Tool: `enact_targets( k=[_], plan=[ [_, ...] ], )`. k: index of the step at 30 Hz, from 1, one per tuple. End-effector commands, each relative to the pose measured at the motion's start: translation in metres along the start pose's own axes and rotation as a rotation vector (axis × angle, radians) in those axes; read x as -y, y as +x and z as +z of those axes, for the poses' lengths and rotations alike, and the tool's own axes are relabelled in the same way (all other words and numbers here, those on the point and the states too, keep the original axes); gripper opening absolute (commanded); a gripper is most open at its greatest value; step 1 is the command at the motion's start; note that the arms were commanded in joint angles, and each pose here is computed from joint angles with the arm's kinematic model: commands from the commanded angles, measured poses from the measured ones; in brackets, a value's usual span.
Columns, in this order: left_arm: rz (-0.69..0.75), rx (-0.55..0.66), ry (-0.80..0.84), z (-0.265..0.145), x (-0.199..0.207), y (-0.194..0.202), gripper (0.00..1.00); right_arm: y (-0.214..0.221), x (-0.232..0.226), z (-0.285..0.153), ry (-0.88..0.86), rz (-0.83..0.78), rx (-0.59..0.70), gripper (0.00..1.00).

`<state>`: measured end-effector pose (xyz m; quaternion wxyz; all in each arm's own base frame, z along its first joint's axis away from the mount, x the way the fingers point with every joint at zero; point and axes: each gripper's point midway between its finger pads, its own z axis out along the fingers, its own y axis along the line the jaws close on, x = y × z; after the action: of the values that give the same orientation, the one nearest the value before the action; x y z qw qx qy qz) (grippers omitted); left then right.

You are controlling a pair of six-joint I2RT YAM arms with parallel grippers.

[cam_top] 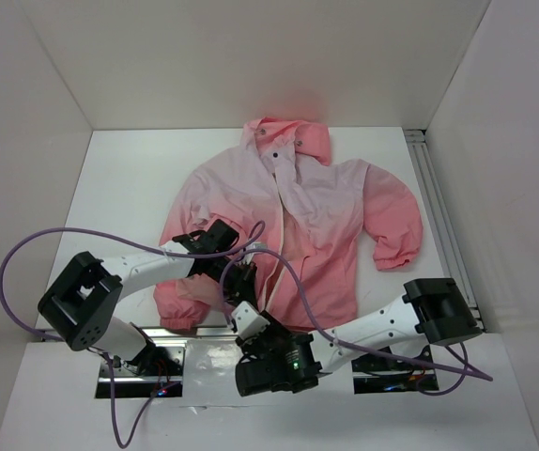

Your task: Zip up the jacket

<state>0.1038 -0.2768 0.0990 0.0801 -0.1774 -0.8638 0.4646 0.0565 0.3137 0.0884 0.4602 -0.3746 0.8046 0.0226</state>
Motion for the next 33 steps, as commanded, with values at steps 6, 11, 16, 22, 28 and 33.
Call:
enact_targets(
  k=[6, 11, 16, 22, 28, 33],
  plan=[
    [0.011, -0.017, 0.039, -0.005, 0.015, 0.007, 0.0, -0.013, 0.006, 0.015, 0.073, 0.068, 0.07, 0.46],
    [0.011, -0.017, 0.039, -0.005, 0.013, 0.008, 0.0, -0.011, 0.01, 0.015, 0.096, 0.06, 0.065, 0.4],
    [0.011, -0.017, 0.039, -0.005, 0.013, 0.008, 0.0, -0.017, 0.012, 0.012, 0.094, 0.099, 0.082, 0.33],
    [0.004, -0.022, 0.037, -0.004, 0.011, 0.011, 0.0, -0.015, 0.016, 0.008, 0.103, 0.081, 0.08, 0.22],
    [-0.004, -0.027, 0.034, -0.003, 0.009, 0.011, 0.0, -0.017, 0.013, 0.005, 0.099, 0.078, 0.079, 0.07],
    [-0.011, -0.031, 0.032, -0.002, 0.007, 0.013, 0.0, -0.018, 0.016, 0.004, 0.112, 0.065, 0.079, 0.01]
  ],
)
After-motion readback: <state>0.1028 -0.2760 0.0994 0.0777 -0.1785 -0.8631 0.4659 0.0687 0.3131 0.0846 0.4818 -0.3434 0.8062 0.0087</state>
